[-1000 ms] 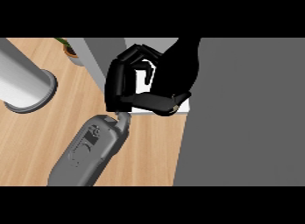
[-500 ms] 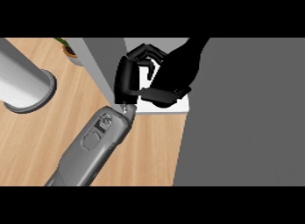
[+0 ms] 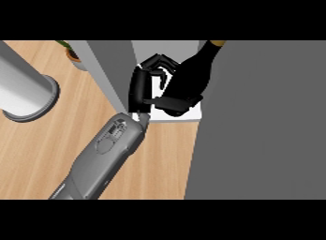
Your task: Pick up the wine, place it into the cabinet and close the cabinet
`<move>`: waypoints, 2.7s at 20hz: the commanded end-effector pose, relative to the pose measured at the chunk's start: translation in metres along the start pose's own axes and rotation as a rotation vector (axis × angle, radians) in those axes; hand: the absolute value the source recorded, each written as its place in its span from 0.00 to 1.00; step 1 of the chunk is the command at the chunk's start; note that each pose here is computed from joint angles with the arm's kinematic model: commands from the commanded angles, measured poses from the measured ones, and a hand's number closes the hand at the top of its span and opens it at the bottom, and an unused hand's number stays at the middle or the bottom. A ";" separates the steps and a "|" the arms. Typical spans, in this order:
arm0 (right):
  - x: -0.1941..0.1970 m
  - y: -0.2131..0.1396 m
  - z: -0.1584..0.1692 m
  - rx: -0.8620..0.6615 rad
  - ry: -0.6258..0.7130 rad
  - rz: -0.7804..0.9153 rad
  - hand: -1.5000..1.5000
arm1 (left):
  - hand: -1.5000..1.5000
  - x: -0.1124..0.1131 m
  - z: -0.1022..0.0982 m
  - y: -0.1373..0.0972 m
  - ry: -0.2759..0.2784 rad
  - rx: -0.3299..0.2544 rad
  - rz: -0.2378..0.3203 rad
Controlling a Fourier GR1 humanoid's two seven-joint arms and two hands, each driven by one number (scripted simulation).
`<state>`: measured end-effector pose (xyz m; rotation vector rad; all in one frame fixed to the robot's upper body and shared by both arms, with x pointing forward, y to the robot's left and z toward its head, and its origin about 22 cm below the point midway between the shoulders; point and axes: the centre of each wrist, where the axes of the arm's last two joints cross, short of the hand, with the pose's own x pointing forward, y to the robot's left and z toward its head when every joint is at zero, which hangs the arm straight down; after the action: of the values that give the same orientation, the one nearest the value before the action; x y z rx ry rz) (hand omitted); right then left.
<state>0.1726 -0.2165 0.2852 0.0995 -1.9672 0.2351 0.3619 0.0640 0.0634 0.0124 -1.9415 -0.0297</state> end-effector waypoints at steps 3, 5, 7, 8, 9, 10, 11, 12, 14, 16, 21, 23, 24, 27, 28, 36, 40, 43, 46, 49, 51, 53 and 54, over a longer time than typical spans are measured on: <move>0.006 0.000 0.020 0.068 -0.032 -0.044 0.00 | 1.00 -0.027 0.002 0.002 0.040 0.011 -0.016; 0.014 0.005 0.027 0.097 -0.032 -0.055 0.00 | 1.00 -0.036 0.003 0.005 0.055 0.025 -0.033; 0.006 0.001 0.007 0.050 -0.028 -0.056 0.00 | 1.00 -0.044 0.024 0.000 0.059 -0.012 -0.053; 0.005 0.003 0.026 0.063 -0.032 -0.053 0.00 | 1.00 -0.040 0.001 0.004 0.059 -0.017 -0.086; 0.005 0.004 0.023 0.071 -0.036 -0.050 0.00 | 1.00 -0.057 0.011 0.011 0.062 -0.005 -0.119; 0.011 -0.003 0.025 0.081 -0.039 -0.037 0.00 | 1.00 -0.052 0.012 0.006 0.076 -0.038 -0.104; 0.001 0.001 0.009 0.056 -0.031 -0.066 0.00 | 1.00 -0.064 0.007 0.017 0.054 0.004 -0.137; -0.001 0.003 0.014 0.082 -0.037 -0.050 0.00 | 1.00 -0.065 0.026 0.004 0.067 0.012 -0.151; 0.008 -0.001 0.020 0.071 -0.048 -0.057 0.00 | 1.00 -0.076 0.017 0.021 0.050 0.023 -0.164; 0.015 0.007 0.017 0.093 -0.041 -0.051 0.00 | 1.00 -0.067 0.009 0.011 0.037 0.023 -0.148; 0.006 0.013 0.018 0.073 -0.025 -0.061 0.00 | 1.00 -0.077 -0.001 0.030 0.056 0.074 -0.100; 0.005 0.009 0.013 0.089 -0.043 -0.043 0.00 | 1.00 -0.074 0.003 0.024 0.043 0.074 -0.069; -0.004 0.005 0.017 0.078 -0.016 -0.051 0.00 | 1.00 -0.077 -0.002 0.030 0.041 0.099 -0.062; 0.002 0.009 0.008 0.076 -0.035 -0.066 0.00 | 1.00 -0.072 -0.020 0.038 0.079 0.133 -0.012; 0.006 0.009 0.017 0.083 -0.039 -0.072 0.00 | 1.00 -0.074 -0.008 0.029 0.075 0.135 -0.024; -0.008 0.004 0.005 0.090 -0.040 -0.057 0.00 | 1.00 -0.070 -0.030 0.035 0.106 0.142 -0.050; 0.004 0.013 -0.001 0.125 -0.040 -0.076 0.00 | 1.00 -0.060 -0.041 0.030 0.071 0.173 -0.135; 0.002 0.010 0.002 0.107 -0.045 -0.078 0.00 | 1.00 -0.058 -0.049 0.037 0.077 0.199 -0.211; 0.003 0.011 0.009 0.124 -0.038 -0.063 0.00 | 1.00 -0.066 -0.045 0.056 0.099 0.206 -0.270; -0.002 0.014 0.008 0.127 -0.057 -0.075 0.00 | 1.00 -0.066 -0.046 0.057 0.122 0.214 -0.265; 0.002 0.015 -0.001 0.120 -0.072 -0.080 0.00 | 1.00 -0.072 -0.038 0.053 0.135 0.205 -0.272; -0.003 0.010 -0.004 0.115 -0.063 -0.070 0.00 | 1.00 -0.077 -0.034 0.060 0.133 0.214 -0.291; 0.002 0.013 0.005 0.114 -0.065 -0.066 0.00 | 1.00 -0.078 -0.031 0.053 0.148 0.219 -0.297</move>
<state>0.1784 -0.2027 0.2853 0.2210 -1.9983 0.2974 0.4234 0.1170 0.0109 0.4034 -1.7966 -0.0087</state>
